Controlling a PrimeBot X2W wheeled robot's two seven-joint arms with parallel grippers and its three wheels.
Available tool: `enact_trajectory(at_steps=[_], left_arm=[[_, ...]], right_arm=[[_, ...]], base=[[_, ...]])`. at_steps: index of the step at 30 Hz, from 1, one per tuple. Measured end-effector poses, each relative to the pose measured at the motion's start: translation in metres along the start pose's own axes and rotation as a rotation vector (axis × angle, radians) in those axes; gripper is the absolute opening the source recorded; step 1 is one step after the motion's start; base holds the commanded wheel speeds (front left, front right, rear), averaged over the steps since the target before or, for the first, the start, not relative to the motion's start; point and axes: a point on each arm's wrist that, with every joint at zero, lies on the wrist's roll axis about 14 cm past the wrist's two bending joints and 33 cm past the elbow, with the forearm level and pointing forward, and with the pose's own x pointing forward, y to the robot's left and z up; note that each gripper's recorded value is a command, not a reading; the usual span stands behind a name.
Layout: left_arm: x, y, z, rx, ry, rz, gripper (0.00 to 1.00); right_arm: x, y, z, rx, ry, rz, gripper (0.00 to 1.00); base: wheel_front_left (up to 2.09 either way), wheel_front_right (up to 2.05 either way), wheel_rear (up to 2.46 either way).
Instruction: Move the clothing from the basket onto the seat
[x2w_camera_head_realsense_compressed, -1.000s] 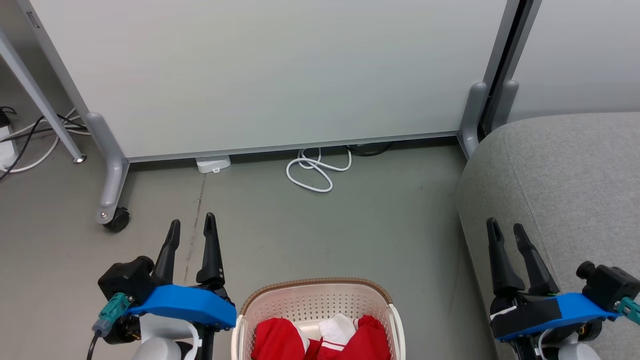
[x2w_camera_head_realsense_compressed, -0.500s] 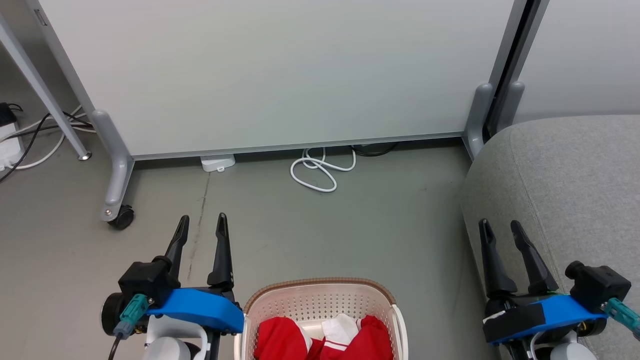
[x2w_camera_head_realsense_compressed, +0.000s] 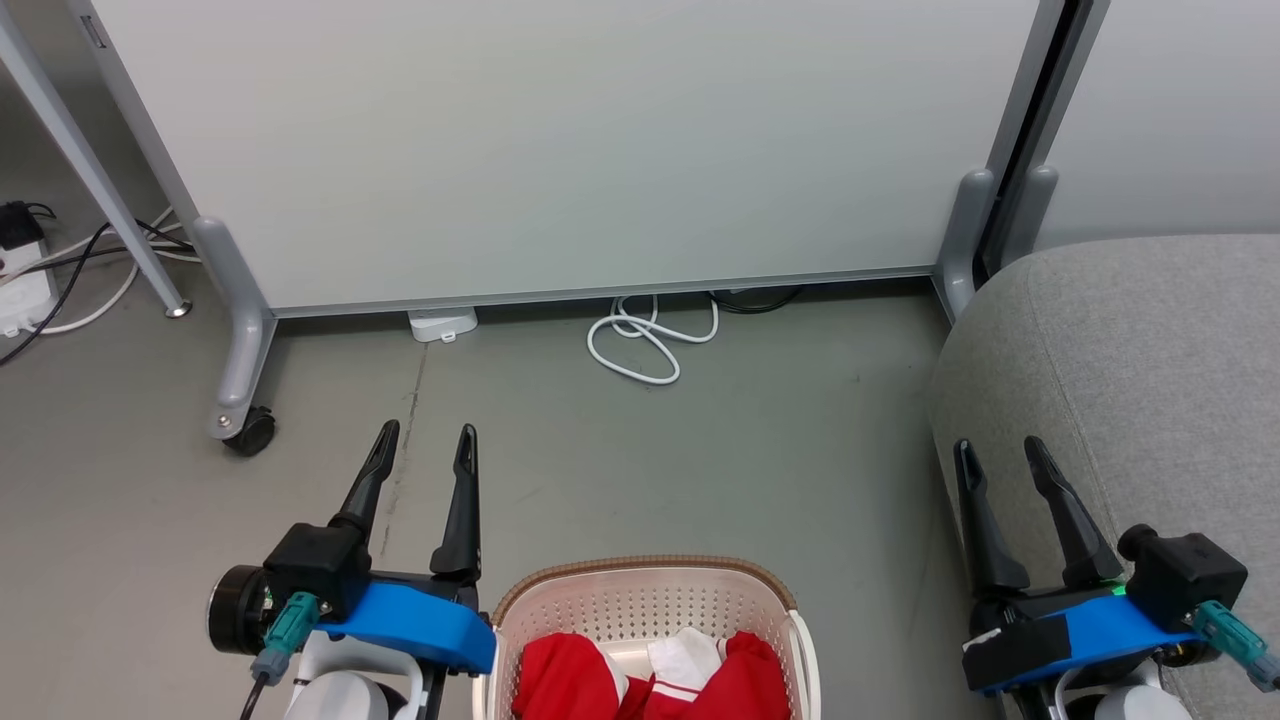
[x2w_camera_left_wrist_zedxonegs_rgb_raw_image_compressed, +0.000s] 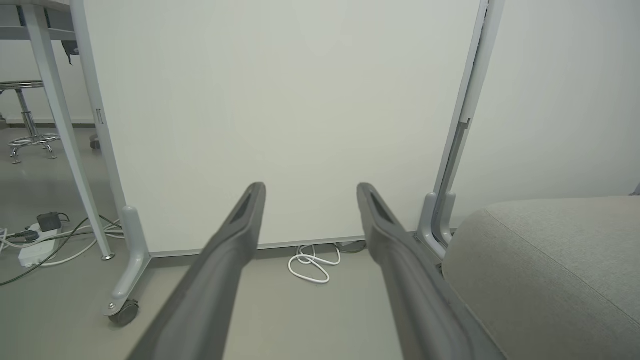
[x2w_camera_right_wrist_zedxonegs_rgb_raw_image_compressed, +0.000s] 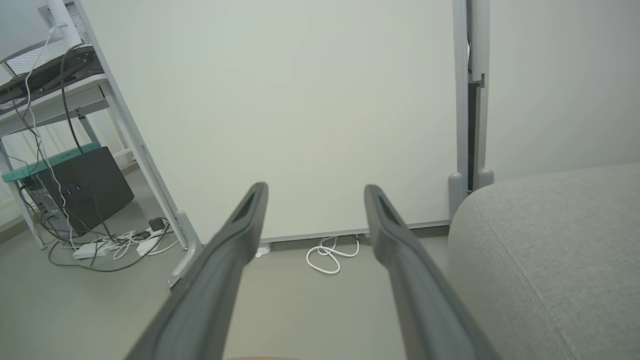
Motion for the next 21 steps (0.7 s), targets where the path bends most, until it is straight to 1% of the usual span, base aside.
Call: enact_trajectory(at_steps=[21], left_arm=[[-0.006, -0.002, -0.013, 0.142, 0.023, -0.031, 1.00]], right_arm=[[0.000, 0.001, -0.001, -0.168, -0.007, 0.027, 1.00]], base=[[0.00, 0.00, 0.00]])
